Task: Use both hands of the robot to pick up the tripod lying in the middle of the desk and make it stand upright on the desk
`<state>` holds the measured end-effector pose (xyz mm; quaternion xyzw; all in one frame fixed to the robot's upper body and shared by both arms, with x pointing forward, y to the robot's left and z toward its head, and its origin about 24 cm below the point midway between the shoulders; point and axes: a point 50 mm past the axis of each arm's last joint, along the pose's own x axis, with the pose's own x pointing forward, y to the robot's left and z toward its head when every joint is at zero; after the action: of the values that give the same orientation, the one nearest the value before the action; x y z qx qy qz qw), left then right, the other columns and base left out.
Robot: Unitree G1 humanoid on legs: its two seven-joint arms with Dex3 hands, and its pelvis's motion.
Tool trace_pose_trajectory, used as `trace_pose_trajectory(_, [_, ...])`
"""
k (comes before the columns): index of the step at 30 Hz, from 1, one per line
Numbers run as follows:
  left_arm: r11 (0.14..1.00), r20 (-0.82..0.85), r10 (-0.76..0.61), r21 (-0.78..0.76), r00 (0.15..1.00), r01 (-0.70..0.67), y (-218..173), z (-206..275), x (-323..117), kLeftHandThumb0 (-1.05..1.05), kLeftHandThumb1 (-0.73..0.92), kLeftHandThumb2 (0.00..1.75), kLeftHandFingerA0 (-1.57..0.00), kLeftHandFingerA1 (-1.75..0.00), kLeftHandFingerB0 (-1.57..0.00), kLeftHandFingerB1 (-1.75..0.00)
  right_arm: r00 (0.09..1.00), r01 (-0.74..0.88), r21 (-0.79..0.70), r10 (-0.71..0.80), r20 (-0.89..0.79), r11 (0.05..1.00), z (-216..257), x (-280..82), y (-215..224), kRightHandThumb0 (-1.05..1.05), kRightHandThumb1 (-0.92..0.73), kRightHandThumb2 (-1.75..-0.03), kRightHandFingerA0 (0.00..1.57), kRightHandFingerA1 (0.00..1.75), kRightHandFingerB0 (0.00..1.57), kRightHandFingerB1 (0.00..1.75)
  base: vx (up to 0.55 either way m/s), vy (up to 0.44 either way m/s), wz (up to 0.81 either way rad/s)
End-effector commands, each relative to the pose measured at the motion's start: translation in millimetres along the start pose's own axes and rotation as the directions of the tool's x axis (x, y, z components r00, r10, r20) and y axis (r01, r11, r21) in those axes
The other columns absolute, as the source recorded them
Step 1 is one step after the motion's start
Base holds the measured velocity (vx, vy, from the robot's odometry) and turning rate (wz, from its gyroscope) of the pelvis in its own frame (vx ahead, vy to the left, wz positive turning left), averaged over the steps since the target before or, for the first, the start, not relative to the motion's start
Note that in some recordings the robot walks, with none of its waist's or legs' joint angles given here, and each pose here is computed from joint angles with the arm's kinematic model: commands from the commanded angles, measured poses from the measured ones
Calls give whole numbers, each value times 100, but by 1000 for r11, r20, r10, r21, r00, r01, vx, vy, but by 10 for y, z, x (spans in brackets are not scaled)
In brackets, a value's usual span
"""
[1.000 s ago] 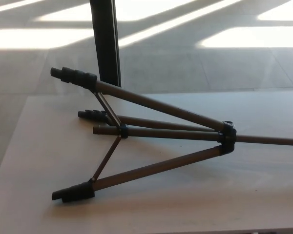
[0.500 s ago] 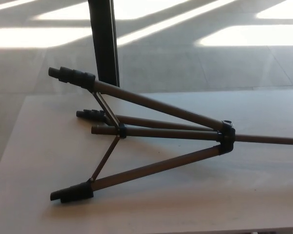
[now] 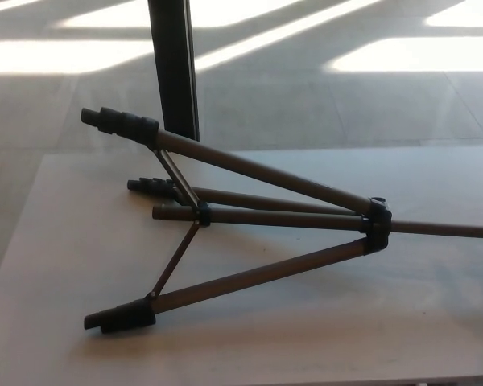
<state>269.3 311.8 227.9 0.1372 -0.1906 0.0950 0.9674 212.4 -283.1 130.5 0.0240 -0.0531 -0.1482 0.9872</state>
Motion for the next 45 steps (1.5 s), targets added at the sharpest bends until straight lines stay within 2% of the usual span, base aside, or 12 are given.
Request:
trace_pose_trajectory(1, [898,231,-427,221,874,380,-808,1195,341,-69,65,60,-39,-58,-37,-40,920,-360,154,377,-104,920,21,-243,1080,-69,-69,-60,58,82,53,55,0,0,0])
trace_pose_trajectory(16, [727,229,-602,554,765,406,-1488,1363,531,-62,62,58,-37,-59,-33,-42,895,-246,328,344,-284,912,-460,-441,1421,-72,-64,-60,65,91,57,57,0,0,0])
trace_pose_trajectory(17, [715,228,-608,573,761,400,-1504,1377,537,-65,49,85,-31,-61,-29,-53,896,-237,333,338,-289,913,-469,-445,1432,-73,-64,-60,66,91,56,57,0,0,0])
trace_pose_trajectory(21, [651,203,-625,669,754,359,-1571,1419,554,-66,65,59,-31,-57,-35,-42,897,-209,341,319,-307,916,-519,-448,1476,-74,-64,-60,66,92,56,59,0,0,0])
trace_pose_trajectory(24, [530,157,-670,786,726,320,-1694,1373,575,-69,66,60,-27,-57,-33,-38,888,-194,349,316,-335,917,-562,-459,1503,-76,-48,-86,65,87,58,65,0,0,0])
trace_pose_trajectory(33, [-14,-224,-685,955,693,295,-1884,1015,548,-85,51,94,-3,-35,-9,-32,883,-209,335,324,-340,919,-576,-450,1489,-74,-65,-60,61,92,58,61,0,0,0])
trace_pose_trajectory(34, [-47,-248,-680,954,690,297,-1915,951,560,-89,63,60,-1,-38,-13,-28,882,-208,336,325,-341,919,-573,-448,1489,-74,-65,-60,62,91,58,61,0,0,0])
trace_pose_trajectory(36, [-101,-312,-654,939,689,329,-1986,848,587,-88,51,96,-4,-13,-13,-26,881,-207,332,323,-346,920,-574,-442,1487,-73,-65,-60,62,88,58,59,0,0,0])
trace_pose_trajectory(37, [-107,-318,-652,937,688,332,-2026,798,600,-94,63,60,0,-34,-11,-28,880,-217,328,330,-342,919,-577,-443,1490,-74,-66,-60,61,89,55,58,0,0,0])
trace_pose_trajectory(39, [-130,-340,-648,931,682,340,-2137,703,610,-90,52,97,-3,-9,-13,-30,875,-226,325,338,-346,918,-600,-459,1505,-73,-68,-61,63,89,58,63,0,0,0])
trace_pose_trajectory(43, [-167,-367,-651,923,665,345,-2324,577,565,-90,52,99,-3,-13,-11,-32,869,-207,324,325,-372,923,-643,-525,1538,-73,-68,-61,64,89,57,61,0,0,0])
trace_pose_trajectory(45, [-176,-372,-653,922,660,346,-2404,512,535,-95,63,60,0,-34,-10,-33,862,-204,323,326,-388,924,-674,-553,1545,-74,-67,-60,64,89,55,62,0,0,0])
